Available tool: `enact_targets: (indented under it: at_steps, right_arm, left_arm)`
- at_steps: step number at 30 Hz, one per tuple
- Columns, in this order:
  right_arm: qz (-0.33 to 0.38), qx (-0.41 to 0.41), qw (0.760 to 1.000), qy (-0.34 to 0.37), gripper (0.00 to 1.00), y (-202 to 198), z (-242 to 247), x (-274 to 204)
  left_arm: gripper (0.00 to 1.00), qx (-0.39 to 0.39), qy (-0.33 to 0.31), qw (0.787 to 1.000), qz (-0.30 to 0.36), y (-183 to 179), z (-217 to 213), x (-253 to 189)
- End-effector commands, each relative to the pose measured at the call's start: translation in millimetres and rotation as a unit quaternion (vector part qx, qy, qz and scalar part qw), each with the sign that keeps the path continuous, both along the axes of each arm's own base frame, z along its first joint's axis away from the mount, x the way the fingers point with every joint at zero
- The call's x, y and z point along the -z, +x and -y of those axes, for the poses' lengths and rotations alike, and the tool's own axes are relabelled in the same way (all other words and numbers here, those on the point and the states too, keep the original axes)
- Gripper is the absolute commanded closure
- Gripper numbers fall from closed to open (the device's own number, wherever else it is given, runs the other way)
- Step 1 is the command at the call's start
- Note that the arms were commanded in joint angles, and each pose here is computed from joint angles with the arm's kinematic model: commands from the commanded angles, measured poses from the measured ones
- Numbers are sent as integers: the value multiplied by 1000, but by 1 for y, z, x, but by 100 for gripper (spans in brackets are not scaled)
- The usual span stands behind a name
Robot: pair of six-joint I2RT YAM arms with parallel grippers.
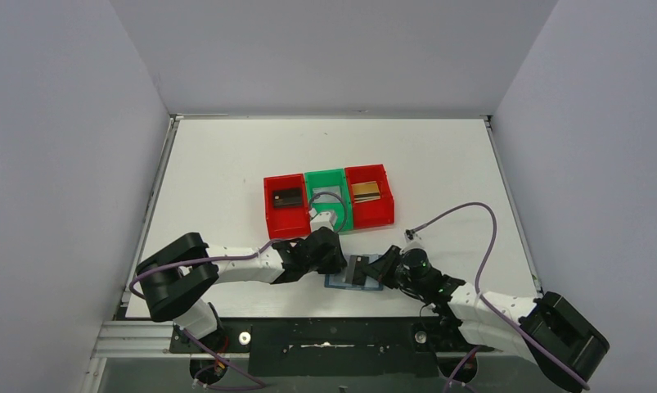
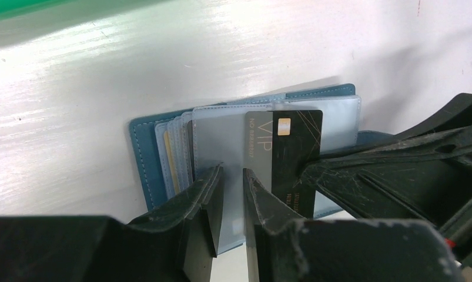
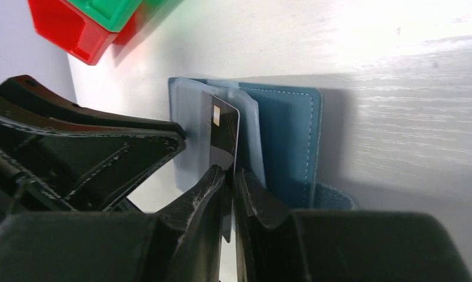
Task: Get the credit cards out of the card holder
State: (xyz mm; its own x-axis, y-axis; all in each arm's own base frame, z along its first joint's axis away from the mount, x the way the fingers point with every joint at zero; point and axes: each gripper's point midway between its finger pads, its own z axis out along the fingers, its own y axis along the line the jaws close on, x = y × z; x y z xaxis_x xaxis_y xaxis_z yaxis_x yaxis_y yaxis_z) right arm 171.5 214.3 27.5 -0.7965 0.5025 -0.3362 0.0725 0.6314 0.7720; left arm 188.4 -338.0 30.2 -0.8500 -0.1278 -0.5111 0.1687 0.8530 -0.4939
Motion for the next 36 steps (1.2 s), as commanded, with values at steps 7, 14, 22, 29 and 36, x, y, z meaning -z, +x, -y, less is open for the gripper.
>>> enact_targets:
  at_steps: [7, 14, 22, 29, 36]
  right_arm:
    - [0, -9, 1000, 30, 78, 4, -12, -1]
    - [-6, 4, 1000, 9, 99, 5, -5, 6]
    - [13, 48, 998, -37, 100, 9, 22, -1]
    - [63, 52, 996, -42, 100, 15, 30, -30]
    - [98, 31, 994, -33, 100, 20, 23, -54]
  left_arm:
    - [81, 17, 63, 998, -24, -16, -24, 22]
    - [81, 16, 68, 997, -23, -15, -27, 22]
    - [81, 7, 64, 998, -12, -13, -30, 13]
    - [81, -2, 65, 998, -4, -10, -34, 5]
    - [80, 3, 35, 999, 14, -7, -26, -12]
